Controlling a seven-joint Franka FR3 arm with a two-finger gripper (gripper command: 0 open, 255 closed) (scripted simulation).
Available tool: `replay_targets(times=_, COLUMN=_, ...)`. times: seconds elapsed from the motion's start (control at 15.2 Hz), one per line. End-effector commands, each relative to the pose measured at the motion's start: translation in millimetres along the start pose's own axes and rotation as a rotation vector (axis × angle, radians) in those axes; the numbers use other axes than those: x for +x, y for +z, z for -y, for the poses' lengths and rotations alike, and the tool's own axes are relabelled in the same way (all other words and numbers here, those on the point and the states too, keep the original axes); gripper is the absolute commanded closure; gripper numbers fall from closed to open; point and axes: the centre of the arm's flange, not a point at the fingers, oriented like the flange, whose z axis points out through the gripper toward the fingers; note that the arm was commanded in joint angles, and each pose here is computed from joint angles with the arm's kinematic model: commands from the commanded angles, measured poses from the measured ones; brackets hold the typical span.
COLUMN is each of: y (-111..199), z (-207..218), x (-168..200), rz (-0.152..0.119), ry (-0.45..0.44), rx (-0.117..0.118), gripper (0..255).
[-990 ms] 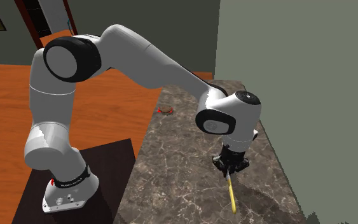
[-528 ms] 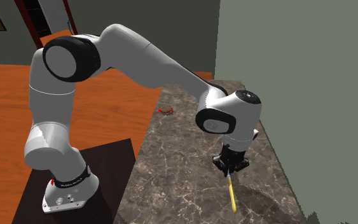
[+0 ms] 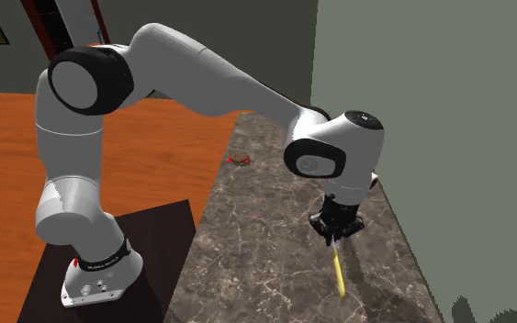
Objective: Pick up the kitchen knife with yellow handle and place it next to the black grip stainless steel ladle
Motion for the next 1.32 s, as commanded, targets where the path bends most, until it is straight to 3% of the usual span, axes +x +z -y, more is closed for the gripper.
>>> replay_targets(times=0.0, y=-10, z=0, x=-1, rz=0.0, ry=0.0, rx=0.0, gripper=255)
replay_targets(times=0.92, y=-80, z=0, x=-2, rz=0.0, ry=0.0, rx=0.0, gripper=255)
replay_targets(times=1.25, y=-82, z=28, x=57, rz=0.0, ry=0.0, rx=0.0, gripper=255)
